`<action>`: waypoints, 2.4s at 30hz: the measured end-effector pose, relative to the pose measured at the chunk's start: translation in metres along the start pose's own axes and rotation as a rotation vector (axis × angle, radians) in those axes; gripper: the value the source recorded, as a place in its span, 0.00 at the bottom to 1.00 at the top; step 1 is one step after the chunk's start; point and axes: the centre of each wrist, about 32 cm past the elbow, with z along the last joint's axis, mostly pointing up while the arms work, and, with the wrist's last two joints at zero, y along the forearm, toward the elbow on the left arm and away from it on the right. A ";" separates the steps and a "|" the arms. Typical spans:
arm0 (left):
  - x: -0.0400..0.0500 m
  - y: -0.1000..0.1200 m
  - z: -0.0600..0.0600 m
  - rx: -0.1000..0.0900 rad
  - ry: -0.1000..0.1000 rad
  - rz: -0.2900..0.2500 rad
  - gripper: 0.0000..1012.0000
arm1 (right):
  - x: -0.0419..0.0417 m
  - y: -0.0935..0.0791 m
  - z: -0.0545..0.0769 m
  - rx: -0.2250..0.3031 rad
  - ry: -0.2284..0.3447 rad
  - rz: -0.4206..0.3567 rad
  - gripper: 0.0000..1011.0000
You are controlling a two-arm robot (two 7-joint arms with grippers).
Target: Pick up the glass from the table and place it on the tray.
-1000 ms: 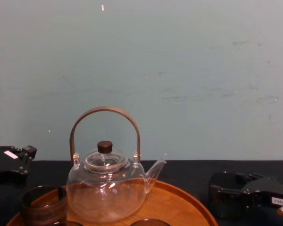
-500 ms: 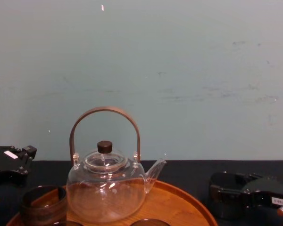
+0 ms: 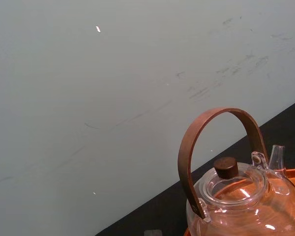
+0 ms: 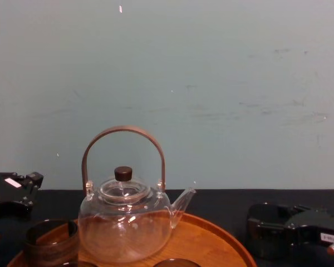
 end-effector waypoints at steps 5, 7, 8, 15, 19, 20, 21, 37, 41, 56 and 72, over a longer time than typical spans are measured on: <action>0.0000 0.000 0.000 0.000 0.000 0.000 0.00 | 0.0000 0.000 0.000 0.000 0.000 0.000 0.89; 0.0000 0.000 0.000 0.000 0.000 0.000 0.00 | 0.0000 0.000 0.000 0.000 0.000 0.000 0.89; 0.0000 0.000 0.000 0.000 0.000 0.000 0.00 | 0.0003 0.000 0.000 0.001 0.000 0.003 0.89; 0.0000 0.000 0.000 0.000 0.000 0.000 0.00 | 0.0020 -0.007 0.003 0.027 -0.023 0.025 0.89; 0.0000 0.000 0.000 0.000 0.000 0.000 0.00 | -0.0009 -0.015 0.012 0.048 -0.051 0.035 0.89; 0.0000 0.000 0.000 0.000 0.000 0.000 0.00 | -0.0019 -0.018 0.016 0.055 -0.056 0.039 0.89; 0.0000 0.000 0.000 0.000 0.000 0.000 0.00 | -0.0024 -0.019 0.018 0.057 -0.058 0.041 0.89; 0.0000 0.000 0.000 0.000 0.000 0.000 0.00 | -0.0245 -0.033 0.038 0.067 -0.046 0.156 0.89; 0.0000 0.000 0.000 0.000 0.000 0.000 0.00 | -0.0300 -0.031 0.036 0.066 -0.044 0.196 0.89; 0.0000 0.000 0.000 0.000 0.000 0.000 0.00 | -0.0340 -0.013 0.030 0.060 -0.071 0.250 0.89; 0.0000 0.000 0.000 0.000 0.000 0.000 0.00 | -0.0224 0.017 0.027 0.035 -0.088 0.241 0.89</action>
